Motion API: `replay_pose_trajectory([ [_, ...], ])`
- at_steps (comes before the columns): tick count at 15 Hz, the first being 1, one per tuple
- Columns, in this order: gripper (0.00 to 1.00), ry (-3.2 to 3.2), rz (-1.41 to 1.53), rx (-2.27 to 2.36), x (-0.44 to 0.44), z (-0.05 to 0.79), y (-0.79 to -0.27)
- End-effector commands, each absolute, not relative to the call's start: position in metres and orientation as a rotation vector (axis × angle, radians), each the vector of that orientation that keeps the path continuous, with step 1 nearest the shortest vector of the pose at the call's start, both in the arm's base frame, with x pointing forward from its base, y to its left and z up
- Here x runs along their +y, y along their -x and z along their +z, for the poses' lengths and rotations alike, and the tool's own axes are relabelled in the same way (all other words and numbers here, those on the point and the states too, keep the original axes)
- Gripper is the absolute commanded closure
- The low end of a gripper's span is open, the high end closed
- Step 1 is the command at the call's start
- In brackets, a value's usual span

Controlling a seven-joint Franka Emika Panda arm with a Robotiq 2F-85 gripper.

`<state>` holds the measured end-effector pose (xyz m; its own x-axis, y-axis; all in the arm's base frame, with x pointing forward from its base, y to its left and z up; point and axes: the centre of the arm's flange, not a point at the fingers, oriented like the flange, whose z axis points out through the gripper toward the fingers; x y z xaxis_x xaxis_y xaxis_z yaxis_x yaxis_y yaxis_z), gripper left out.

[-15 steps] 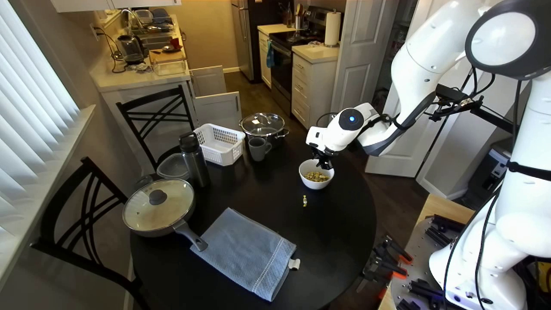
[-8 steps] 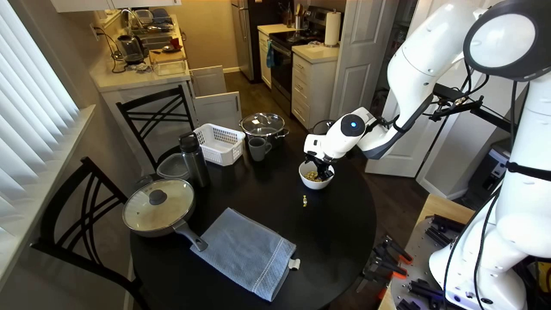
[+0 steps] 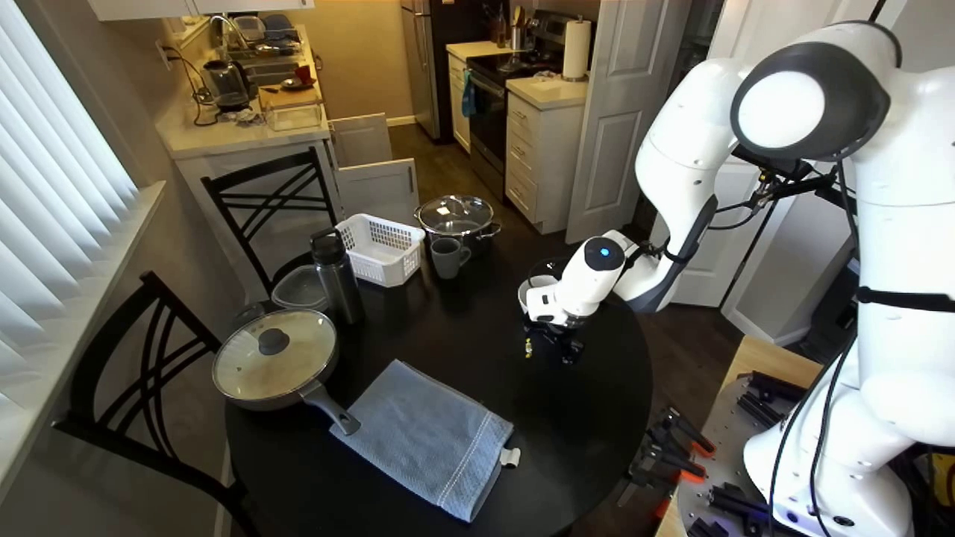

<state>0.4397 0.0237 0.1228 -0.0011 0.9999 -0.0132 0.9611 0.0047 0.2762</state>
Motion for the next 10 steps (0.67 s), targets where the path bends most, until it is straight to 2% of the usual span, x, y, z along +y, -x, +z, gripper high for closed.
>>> replay_pose_trajectory([
  [1, 0.00, -2.025, 0.162, 2.198, 0.024, 0.110, -0.457],
  [10, 0.00, -1.935, 0.107, 2.281, 0.025, 0.100, -0.463],
])
